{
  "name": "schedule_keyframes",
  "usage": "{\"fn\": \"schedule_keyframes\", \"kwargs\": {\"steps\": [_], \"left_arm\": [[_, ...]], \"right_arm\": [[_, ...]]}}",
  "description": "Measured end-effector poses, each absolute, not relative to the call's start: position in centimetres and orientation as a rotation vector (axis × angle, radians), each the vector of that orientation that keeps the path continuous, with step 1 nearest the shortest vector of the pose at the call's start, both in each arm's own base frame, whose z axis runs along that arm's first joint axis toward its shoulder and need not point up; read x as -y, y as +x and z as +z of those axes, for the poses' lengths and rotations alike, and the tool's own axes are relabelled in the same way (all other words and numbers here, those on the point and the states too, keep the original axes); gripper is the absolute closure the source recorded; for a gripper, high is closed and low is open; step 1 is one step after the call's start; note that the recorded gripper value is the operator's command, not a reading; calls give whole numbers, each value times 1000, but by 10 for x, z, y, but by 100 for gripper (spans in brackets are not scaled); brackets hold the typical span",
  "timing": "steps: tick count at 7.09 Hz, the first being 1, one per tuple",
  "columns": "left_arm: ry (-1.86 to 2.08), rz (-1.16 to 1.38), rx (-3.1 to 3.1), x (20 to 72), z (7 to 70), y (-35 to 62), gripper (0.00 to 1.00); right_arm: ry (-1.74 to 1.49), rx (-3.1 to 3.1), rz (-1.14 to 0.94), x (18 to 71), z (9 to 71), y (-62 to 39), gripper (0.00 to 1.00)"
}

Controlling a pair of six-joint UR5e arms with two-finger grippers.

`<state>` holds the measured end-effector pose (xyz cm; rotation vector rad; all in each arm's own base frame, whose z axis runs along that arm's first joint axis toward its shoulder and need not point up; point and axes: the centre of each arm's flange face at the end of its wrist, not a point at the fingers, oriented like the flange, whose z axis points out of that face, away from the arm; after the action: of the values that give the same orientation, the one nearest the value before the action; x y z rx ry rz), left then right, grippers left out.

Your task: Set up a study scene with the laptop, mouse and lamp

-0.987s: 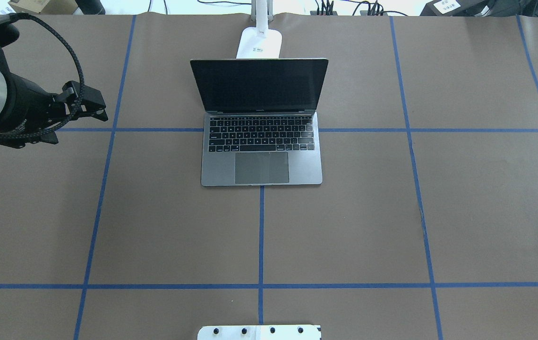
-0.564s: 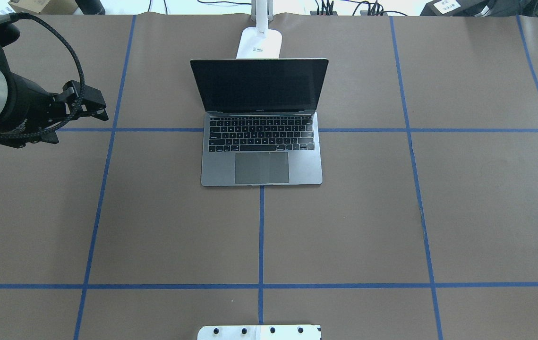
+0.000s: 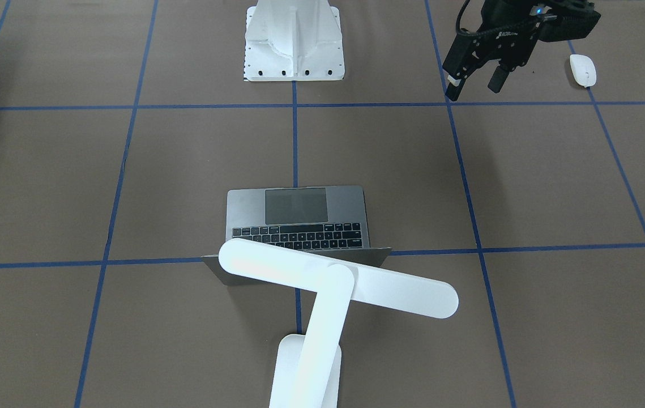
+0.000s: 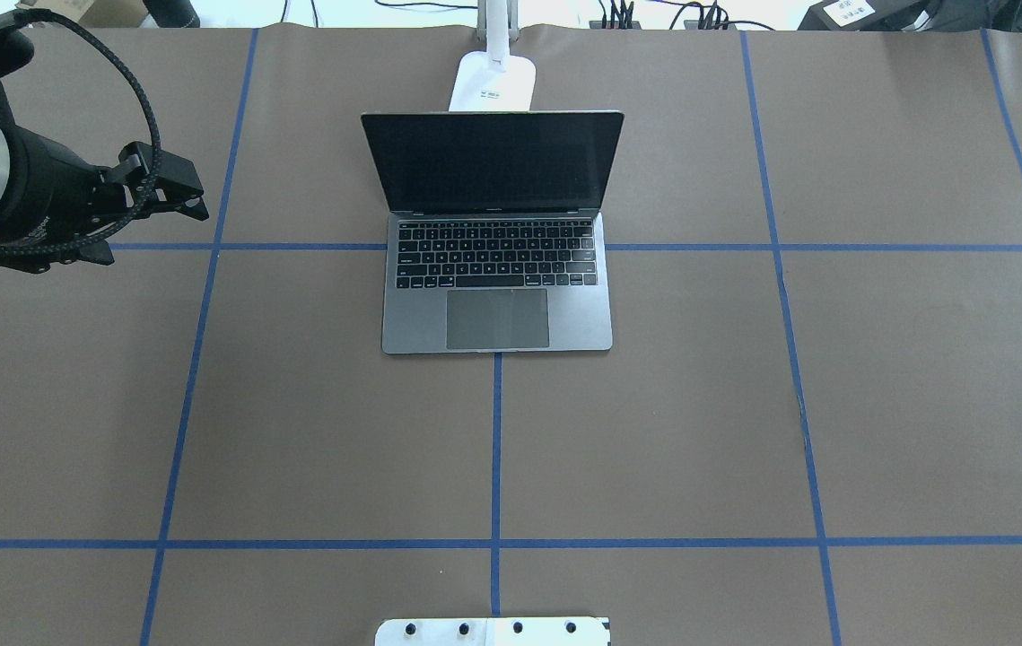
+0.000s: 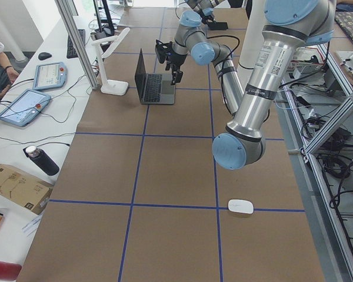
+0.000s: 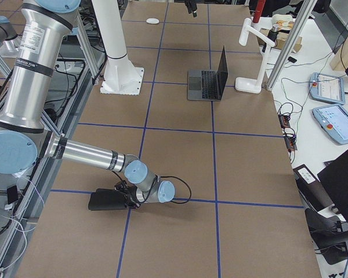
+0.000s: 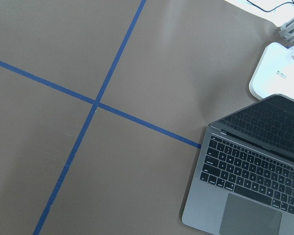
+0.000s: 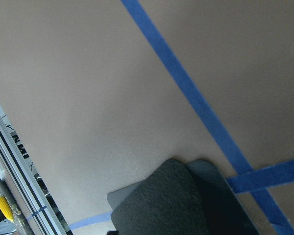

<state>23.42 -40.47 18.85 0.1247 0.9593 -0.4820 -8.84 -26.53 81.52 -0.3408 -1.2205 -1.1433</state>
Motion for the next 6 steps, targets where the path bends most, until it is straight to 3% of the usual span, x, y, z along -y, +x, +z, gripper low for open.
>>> {"fn": "schedule_keyframes", "kwargs": {"steps": [2, 3, 4, 5, 6], "left_arm": [[126, -483, -960, 405, 188, 233, 0], [127, -483, -962, 405, 187, 233, 0], [128, -483, -963, 404, 187, 232, 0], [129, -483, -964, 404, 187, 232, 0], [129, -483, -964, 404, 186, 232, 0]], "right_arm": [[-339, 1246, -1139, 262, 814, -96, 35], [-341, 1251, -1144, 262, 813, -99, 56], [-336, 1266, -1136, 262, 812, -102, 86], [-335, 1269, -1139, 261, 812, -104, 100], [-340, 1270, -1140, 260, 812, -104, 100]]}}
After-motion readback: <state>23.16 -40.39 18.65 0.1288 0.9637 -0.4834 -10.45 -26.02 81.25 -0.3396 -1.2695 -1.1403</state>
